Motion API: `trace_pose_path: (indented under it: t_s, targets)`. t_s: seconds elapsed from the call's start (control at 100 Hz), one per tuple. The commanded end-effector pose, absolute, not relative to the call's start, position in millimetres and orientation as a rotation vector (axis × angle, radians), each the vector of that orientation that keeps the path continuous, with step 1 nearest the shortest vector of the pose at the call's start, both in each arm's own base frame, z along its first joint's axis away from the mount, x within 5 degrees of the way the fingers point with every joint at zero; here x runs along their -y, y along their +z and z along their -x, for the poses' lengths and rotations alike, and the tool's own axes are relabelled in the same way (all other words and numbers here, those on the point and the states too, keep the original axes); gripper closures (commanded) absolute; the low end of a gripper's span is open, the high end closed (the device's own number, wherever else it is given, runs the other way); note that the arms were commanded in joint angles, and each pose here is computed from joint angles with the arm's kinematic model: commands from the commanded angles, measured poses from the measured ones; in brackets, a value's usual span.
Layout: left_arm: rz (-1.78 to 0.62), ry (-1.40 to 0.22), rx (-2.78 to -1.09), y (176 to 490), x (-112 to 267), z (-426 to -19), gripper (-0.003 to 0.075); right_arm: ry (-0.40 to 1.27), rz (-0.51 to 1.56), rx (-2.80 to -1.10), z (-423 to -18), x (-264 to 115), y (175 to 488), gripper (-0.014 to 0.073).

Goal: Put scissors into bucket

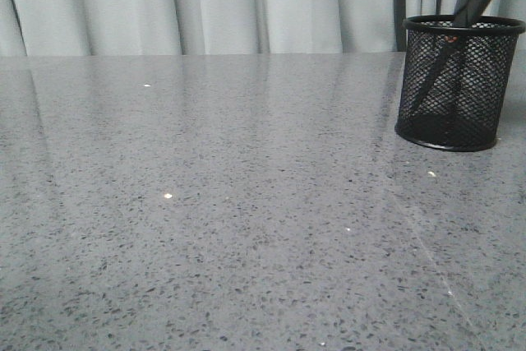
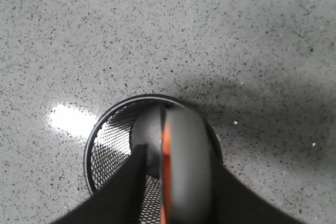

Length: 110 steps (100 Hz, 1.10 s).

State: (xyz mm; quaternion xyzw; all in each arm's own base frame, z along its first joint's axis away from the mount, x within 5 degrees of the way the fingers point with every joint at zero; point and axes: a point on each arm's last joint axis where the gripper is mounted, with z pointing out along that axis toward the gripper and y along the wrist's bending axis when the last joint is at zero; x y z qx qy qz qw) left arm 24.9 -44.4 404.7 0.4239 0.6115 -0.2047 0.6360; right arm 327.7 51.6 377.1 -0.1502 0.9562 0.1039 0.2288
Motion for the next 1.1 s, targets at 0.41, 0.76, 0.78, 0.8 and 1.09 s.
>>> trace_pose_path:
  t_s: [0.41, 0.76, 0.78, 0.8, 1.09]
  targets:
    - [-0.890, -0.505, -1.337, 418, 44, -26, 0.0587, 0.265, 0.396, -2.424, -321, -51, 428, 0.0199]
    - [-0.681, -0.494, -1.207, 427, 42, -37, 0.0587, 0.252, 0.392, -2.218, -273, -47, 487, 0.0647]
    - [-0.667, -0.496, -1.207, 426, 42, -38, 0.0587, 0.255, 0.395, -2.206, -266, -47, 490, 0.0669]
    - [-0.655, -0.494, -1.206, 425, 43, -39, 0.0587, 0.257, 0.397, -2.190, -259, -47, 494, 0.0662]
    - [-0.549, -0.404, -1.244, 406, 43, -54, 0.0659, 0.292, 0.498, -1.903, -122, -49, 503, 0.0643]
